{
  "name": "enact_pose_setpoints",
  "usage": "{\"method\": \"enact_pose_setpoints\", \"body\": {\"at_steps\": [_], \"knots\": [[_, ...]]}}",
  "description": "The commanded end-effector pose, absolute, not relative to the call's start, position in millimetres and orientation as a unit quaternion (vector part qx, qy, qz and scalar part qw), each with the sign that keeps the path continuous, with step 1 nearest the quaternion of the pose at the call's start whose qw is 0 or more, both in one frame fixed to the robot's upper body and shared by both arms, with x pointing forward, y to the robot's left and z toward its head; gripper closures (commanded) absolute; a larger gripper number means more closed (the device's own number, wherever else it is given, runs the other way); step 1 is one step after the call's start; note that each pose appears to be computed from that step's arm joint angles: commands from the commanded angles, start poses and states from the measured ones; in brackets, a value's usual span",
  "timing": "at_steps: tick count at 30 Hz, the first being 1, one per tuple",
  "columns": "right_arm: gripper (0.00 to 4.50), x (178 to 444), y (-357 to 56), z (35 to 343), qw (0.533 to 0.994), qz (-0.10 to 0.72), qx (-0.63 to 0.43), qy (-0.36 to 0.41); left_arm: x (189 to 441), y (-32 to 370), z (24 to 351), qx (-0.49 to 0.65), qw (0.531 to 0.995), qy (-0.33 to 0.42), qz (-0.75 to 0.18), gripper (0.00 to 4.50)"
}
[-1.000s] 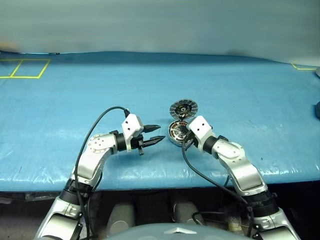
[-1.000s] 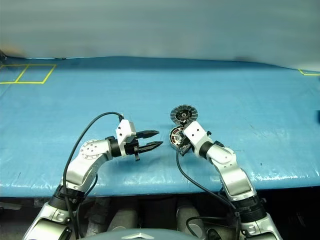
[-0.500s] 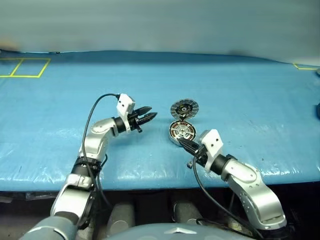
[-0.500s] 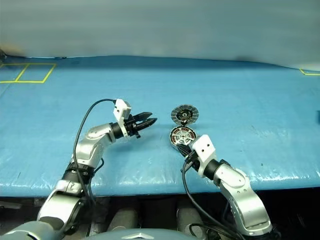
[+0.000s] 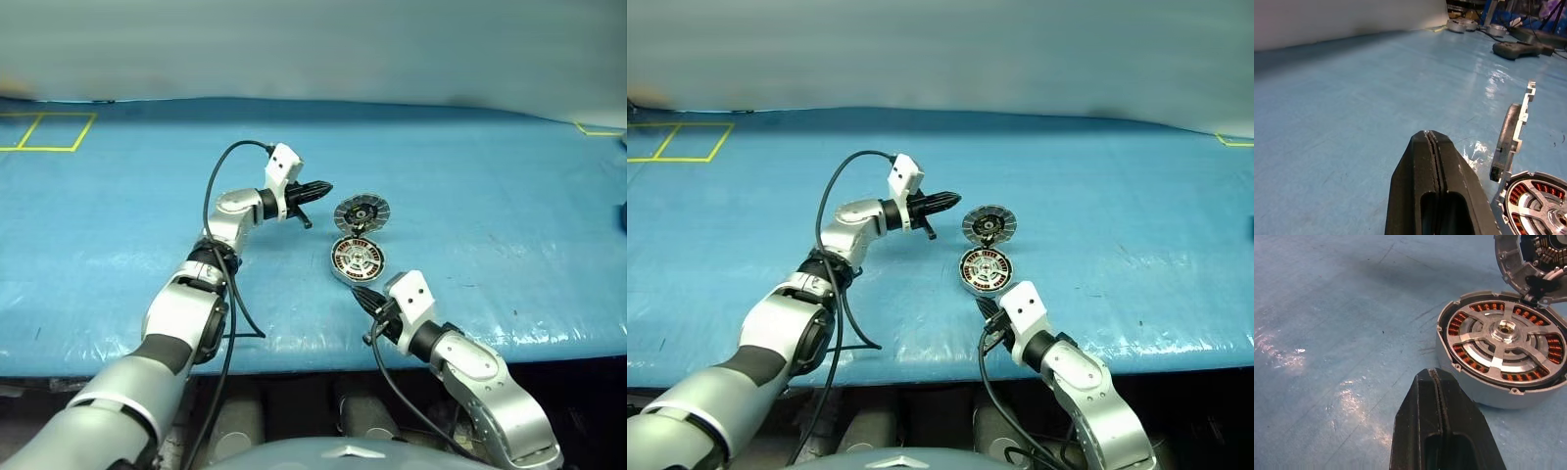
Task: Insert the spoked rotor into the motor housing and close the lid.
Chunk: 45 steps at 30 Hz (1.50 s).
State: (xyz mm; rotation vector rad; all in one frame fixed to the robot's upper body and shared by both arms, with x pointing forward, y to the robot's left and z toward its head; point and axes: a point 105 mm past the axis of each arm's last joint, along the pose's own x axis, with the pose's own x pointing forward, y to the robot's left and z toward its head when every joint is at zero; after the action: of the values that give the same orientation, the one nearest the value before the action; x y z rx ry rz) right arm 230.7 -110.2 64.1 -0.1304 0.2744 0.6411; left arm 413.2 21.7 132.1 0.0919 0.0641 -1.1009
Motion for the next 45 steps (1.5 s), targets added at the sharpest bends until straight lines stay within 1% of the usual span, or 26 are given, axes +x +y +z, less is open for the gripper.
{"method": "enact_pose_setpoints", "body": {"at_steps": [1,5,11,14,18,21,26,28,30,32,34,36,40,42,44,45], "knots": [[4.5,226.5,-106.1,77.3,0.939,0.317,-0.07,0.112,410.7,3.1,155.9,0.075,0.827,-0.007,-0.557,4.49],[4.5,217.4,-108.0,77.5,0.938,0.318,-0.066,0.119,395.6,-20.8,156.5,0.101,0.783,-0.009,-0.613,4.49],[4.5,215.0,-110.4,70.6,0.942,0.301,-0.074,0.13,371.0,-39.7,145.8,0.143,0.715,-0.005,-0.684,4.49],[4.5,216.6,-111.2,71.8,0.945,0.292,-0.075,0.126,356.9,-40.3,129.7,0.175,0.673,0.012,-0.719,4.49],[4.5,217.1,-112.2,72.2,0.947,0.288,-0.074,0.125,348.3,-37.3,114.0,0.21,0.645,0.025,-0.734,4.49],[4.5,216.0,-115.3,72.6,0.947,0.284,-0.076,0.126,338.8,-34.5,94.3,0.259,0.616,0.029,-0.743,4.49],[4.5,214.2,-117.4,74.0,0.947,0.285,-0.077,0.127,325.0,-31.2,73.1,0.293,0.577,0.042,-0.761,4.49],[4.5,213.5,-117.6,75.0,0.946,0.287,-0.077,0.126,322.9,-30.7,68.0,0.304,0.573,0.041,-0.76,4.49],[4.5,213.4,-117.3,75.3,0.946,0.289,-0.077,0.126,322.1,-32.5,70.6,0.296,0.578,0.031,-0.76,4.49],[4.5,213.2,-116.3,75.3,0.945,0.291,-0.077,0.129,322.4,-38.2,93.3,0.25,0.594,-0.009,-0.764,4.49],[4.5,212.3,-115.7,76.1,0.943,0.296,-0.077,0.129,321.3,-40.7,124.3,0.196,0.607,-0.06,-0.768,4.49],[4.5,212.8,-117.6,77.4,0.946,0.291,-0.072,0.124,314.1,-35.3,154.1,0.143,0.608,-0.104,-0.774,4.49],[4.5,213.8,-118.7,82.3,0.949,0.289,-0.061,0.112,293.7,-15.8,182.9,0.098,0.603,-0.141,-0.779,4.49],[4.5,216.5,-121.4,85.7,0.952,0.281,-0.067,0.105,287.1,-4.7,188.9,0.087,0.613,-0.143,-0.772,4.49],[4.5,221.2,-126.7,87.1,0.954,0.269,-0.088,0.101,287.5,7.3,182.5,0.108,0.637,-0.133,-0.752,4.49],[4.32,222.6,-127.3,90.7,0.954,0.27,-0.086,0.094,288.6,13.0,177.9,0.114,0.651,-0.125,-0.74,4.5]]}}
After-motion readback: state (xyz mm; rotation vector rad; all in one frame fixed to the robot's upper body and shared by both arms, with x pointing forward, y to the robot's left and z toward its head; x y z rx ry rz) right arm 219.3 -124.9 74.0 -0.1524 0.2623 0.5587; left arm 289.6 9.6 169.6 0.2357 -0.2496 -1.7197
